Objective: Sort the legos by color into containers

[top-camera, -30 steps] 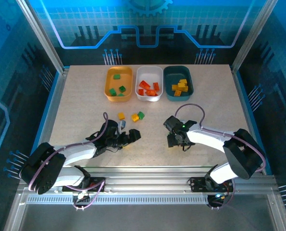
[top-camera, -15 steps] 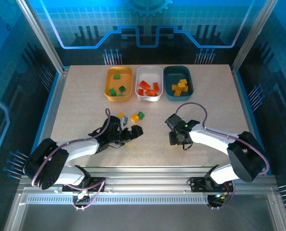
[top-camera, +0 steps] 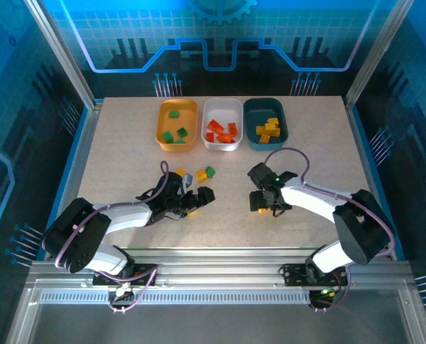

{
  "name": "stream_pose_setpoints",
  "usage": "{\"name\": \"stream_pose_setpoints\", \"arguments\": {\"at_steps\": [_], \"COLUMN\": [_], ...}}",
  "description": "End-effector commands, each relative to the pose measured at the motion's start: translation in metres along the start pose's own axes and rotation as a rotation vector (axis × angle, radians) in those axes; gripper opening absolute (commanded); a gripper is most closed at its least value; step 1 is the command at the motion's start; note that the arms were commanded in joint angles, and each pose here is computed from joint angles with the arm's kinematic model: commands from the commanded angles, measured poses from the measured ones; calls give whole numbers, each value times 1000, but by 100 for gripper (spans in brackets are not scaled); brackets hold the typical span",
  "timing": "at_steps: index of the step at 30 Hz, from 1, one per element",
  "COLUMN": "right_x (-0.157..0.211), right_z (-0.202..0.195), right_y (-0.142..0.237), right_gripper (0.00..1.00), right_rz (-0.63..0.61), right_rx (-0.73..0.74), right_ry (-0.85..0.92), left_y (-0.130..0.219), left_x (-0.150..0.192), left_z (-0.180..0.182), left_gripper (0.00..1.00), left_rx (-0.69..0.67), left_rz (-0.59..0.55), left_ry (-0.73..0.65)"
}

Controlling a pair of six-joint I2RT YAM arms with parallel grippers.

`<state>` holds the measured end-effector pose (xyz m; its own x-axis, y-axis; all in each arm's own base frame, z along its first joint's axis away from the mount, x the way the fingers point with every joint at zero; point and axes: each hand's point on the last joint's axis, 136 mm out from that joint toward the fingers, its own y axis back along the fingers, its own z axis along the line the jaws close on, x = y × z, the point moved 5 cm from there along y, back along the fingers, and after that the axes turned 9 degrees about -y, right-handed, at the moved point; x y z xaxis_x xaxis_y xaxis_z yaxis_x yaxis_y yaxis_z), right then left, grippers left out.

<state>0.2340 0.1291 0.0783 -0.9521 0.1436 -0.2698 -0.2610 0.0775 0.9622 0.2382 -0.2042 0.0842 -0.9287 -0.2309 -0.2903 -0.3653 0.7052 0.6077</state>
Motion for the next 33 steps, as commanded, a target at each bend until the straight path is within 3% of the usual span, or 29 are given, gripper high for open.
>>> {"name": "stream_pose_setpoints", "arguments": {"at_steps": [1, 8, 15, 22, 27, 33], "right_x": [-4, 3, 6, -3, -84, -180], "right_z": [8, 11, 5, 8, 11, 20], "right_y": [-11, -14, -3, 41, 86, 63], "right_gripper": [88, 77, 56, 55, 55, 54], "right_rz": [32, 6, -43, -144, -307, -304], "right_rx": [-13, -4, -26, -103, -165, -228], "right_ry": [-7, 27, 19, 24, -37, -162], "left_y": [3, 10, 5, 6, 16, 45], "left_x": [-4, -2, -4, -5, -19, -37], "left_z": [-14, -11, -13, -13, -18, 12], "left_gripper": [99, 99, 99, 99, 99, 99], "left_rx": [43, 14, 28, 13, -21, -184], "left_rz": [-5, -17, -7, -7, -46, -147], "left_ry": [-40, -55, -40, -47, -67, -32]}}
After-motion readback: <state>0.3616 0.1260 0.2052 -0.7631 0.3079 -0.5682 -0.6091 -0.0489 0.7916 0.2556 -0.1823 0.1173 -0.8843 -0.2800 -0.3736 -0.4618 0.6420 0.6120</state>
